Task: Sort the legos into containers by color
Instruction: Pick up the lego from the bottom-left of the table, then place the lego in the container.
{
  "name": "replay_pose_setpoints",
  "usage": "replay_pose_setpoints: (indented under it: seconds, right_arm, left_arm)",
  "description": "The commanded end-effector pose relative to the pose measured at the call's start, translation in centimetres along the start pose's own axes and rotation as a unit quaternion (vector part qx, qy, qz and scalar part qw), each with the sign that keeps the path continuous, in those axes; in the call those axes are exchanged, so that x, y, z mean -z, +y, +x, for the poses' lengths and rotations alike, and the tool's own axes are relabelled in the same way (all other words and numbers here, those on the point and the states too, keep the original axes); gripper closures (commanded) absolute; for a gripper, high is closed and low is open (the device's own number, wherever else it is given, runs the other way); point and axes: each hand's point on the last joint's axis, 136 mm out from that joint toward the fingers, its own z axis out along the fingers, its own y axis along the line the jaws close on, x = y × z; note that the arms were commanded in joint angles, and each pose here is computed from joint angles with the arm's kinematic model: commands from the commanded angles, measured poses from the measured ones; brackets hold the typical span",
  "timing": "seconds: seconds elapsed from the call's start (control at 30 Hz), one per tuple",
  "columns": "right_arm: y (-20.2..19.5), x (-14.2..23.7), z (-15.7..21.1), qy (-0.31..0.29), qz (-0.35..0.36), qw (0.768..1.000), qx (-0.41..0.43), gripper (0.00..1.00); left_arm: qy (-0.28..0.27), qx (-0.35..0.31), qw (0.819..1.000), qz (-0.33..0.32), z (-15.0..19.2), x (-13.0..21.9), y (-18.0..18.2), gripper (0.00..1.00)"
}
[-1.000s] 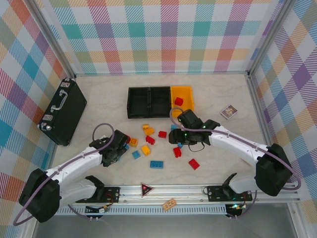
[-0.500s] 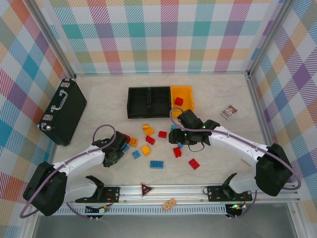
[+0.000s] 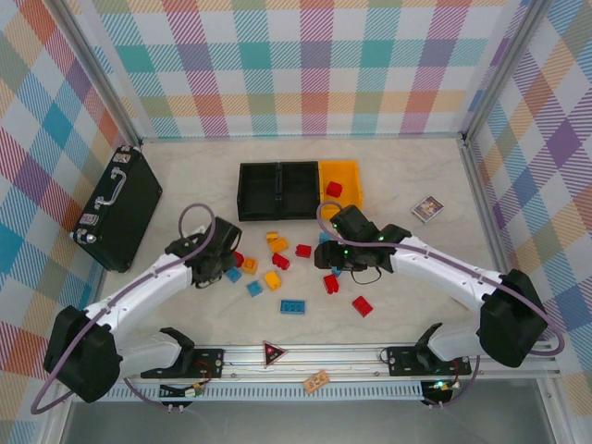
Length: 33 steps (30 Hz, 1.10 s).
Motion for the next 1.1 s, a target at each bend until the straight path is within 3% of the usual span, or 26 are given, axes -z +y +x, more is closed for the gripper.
replay_pose_setpoints:
  seconds: [0.0,0.17,0.4,0.73,1.0,1.07]
  right_arm:
    - [0.3,0.8,-0.2,-0.014,-0.005,1.0,-0.002,0.38]
    - [0.2,1.2,-0.3,-0.018,0.001,1.0,-0.004,0.38]
    - [-0.1,2.2,-0.2,-0.03,0.007,0.999,-0.012,0.38]
    - [-0.2,2.2,0.4,-0.028,0.017,0.999,-0.015,0.38]
    - [-0.5,2.3,0.4,-0.03,0.023,0.999,-0.015,0.38]
    - [-0.5,2.2,0.5,-0.029,0.024,0.999,-0.016,0.38]
  left_arm:
    - [-0.002,-0.069,0.998,0.0,-2.3,0.5,-2.5,0.77]
    - [0.0,-0.117,0.993,0.022,-5.4,-0.8,-8.6,0.79]
    - [0.02,-0.153,0.988,0.024,-8.4,-4.1,-13.6,0.79]
    - [0.053,-0.151,0.987,0.024,-9.9,-8.7,-15.5,0.78]
    - [0.066,-0.158,0.985,0.028,-9.4,-10.2,-16.1,0.74]
    - [0.063,-0.16,0.985,0.03,-9.5,-10.2,-16.3,0.69]
